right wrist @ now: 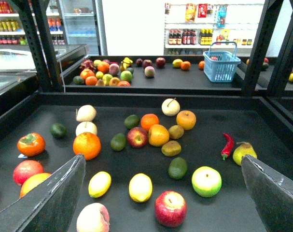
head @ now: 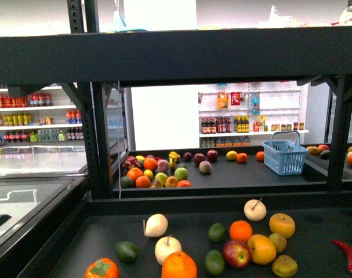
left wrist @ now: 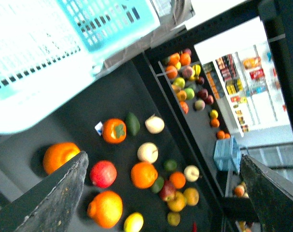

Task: Pick lemon from shelf

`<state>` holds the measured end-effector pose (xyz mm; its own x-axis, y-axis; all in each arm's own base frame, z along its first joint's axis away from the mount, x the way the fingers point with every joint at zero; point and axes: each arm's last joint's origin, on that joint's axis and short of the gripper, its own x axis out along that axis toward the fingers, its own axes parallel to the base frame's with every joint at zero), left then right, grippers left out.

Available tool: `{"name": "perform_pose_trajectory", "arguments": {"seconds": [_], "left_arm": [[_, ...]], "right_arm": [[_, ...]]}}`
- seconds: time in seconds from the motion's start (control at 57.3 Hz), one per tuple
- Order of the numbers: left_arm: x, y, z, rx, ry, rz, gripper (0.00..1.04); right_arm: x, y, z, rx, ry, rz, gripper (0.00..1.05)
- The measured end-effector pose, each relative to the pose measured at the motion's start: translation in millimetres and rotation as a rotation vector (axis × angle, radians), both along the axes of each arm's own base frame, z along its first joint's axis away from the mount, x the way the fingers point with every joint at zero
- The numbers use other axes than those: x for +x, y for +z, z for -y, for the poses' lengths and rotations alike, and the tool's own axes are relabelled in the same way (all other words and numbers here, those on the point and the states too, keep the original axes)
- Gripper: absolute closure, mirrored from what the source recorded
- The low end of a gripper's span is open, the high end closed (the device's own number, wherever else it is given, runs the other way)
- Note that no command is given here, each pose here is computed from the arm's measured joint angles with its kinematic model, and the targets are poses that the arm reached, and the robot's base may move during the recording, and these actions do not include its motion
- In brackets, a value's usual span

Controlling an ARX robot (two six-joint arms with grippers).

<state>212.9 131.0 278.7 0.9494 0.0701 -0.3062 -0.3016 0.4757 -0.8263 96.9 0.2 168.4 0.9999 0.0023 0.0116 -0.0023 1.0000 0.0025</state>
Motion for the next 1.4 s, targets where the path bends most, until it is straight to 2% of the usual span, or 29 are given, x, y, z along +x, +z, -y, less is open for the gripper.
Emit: {"name": "perform_pose_trajectory", "arguments": {"seconds": [0.14, 0.279, 0.506, 0.768, 0.838, 0.995, 1.152, 1.257, 1.397], "left_arm": [[56, 5, -50, -0.089, 0.052, -0.018, 0.08], [113, 7, -80, -0.161, 0.073, 0.033, 0.08], [165, 8, -96, -0.192, 0.080, 0.074, 0.08], [193, 10, -104, -0.174, 0.101, 0.096, 0.09], [193, 9, -104, -0.175, 0.103, 0.089, 0.18], [191, 4, -105, -0.172, 0.101, 0.074, 0.50], [185, -3, -105, -0.171, 0.104, 0.048, 0.76], [181, 0, -103, -0.191, 0.108, 0.047, 0.84], [179, 14, -88, -0.114, 0.057, 0.047, 0.86]], "right_arm": [[0, 0, 0, 0.000, 0.000, 0.000, 0.07], [0, 0, 0, 0.000, 0.000, 0.000, 0.07], [0, 0, 0, 0.000, 0.000, 0.000, 0.07], [0, 0, 0, 0.000, 0.000, 0.000, 0.07], [0, 0, 0, 0.000, 0.000, 0.000, 0.07], [0, 0, 0, 0.000, 0.000, 0.000, 0.07], [0, 0, 0, 0.000, 0.000, 0.000, 0.07], [0, 0, 0, 0.000, 0.000, 0.000, 0.07], [0, 0, 0, 0.000, 0.000, 0.000, 0.07]]}}
